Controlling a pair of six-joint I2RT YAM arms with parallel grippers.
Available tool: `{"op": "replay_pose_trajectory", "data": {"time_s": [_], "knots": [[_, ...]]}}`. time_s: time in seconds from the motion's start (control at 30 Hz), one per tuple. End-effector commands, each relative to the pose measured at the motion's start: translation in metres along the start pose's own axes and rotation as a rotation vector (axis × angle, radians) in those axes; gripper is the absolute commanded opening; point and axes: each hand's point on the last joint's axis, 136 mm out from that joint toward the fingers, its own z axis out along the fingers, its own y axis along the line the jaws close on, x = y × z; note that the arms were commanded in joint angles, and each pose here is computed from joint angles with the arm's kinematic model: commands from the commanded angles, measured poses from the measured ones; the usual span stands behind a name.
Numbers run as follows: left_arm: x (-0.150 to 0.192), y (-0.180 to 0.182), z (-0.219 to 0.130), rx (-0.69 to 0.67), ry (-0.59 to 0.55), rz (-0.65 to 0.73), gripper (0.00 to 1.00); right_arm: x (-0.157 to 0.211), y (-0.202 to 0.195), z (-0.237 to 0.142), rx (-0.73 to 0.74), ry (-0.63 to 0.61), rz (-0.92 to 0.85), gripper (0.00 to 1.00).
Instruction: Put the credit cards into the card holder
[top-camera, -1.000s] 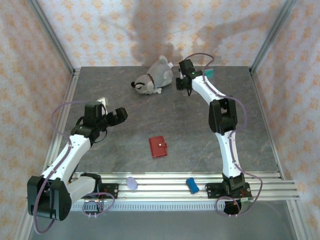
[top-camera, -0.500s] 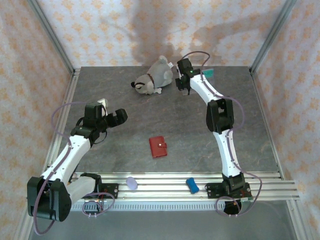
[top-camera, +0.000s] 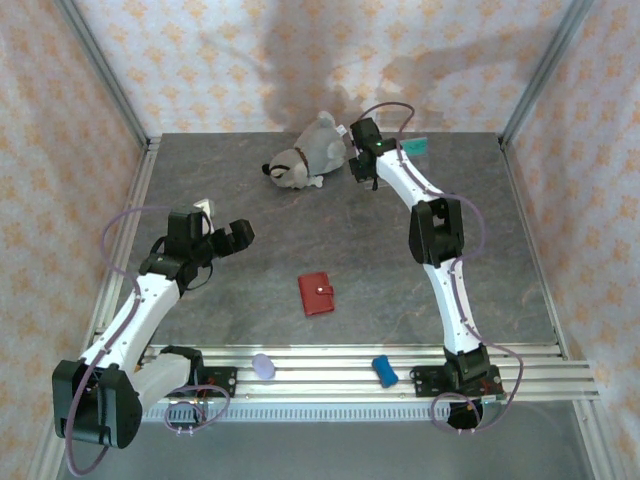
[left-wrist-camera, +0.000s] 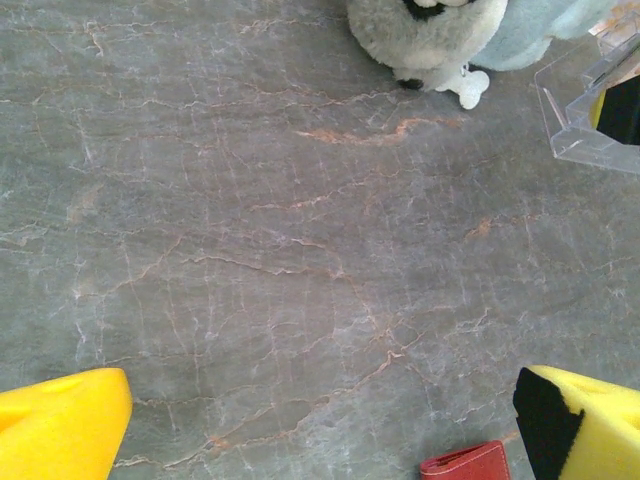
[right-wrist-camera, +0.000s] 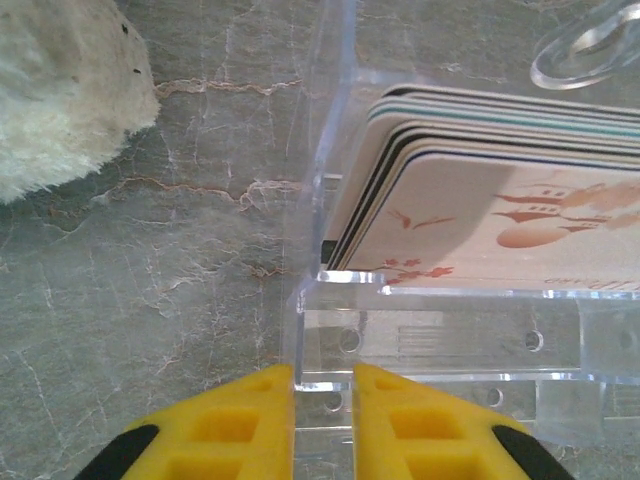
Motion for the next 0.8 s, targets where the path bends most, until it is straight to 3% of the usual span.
{"op": "replay_pose_trajectory", "data": {"time_s": [0.0, 0.37, 0.77], "knots": [[-0.002, -0.001, -0.005, -0.006, -0.012, 0.005, 0.99, 0.017, 0.004, -0.001, 0.003, 0.065, -0.007, 0.17], [-0.006, 0.0, -0.007, -0.018, -0.032, -0.008, 0.99, 0.042, 0.052, -0.058, -0.157, 0.031, -0.202, 0.12], [-0.007, 0.002, -0.008, -0.014, -0.067, -0.031, 0.99, 0.105, 0.161, -0.141, -0.466, -0.059, -0.528, 0.12]]}}
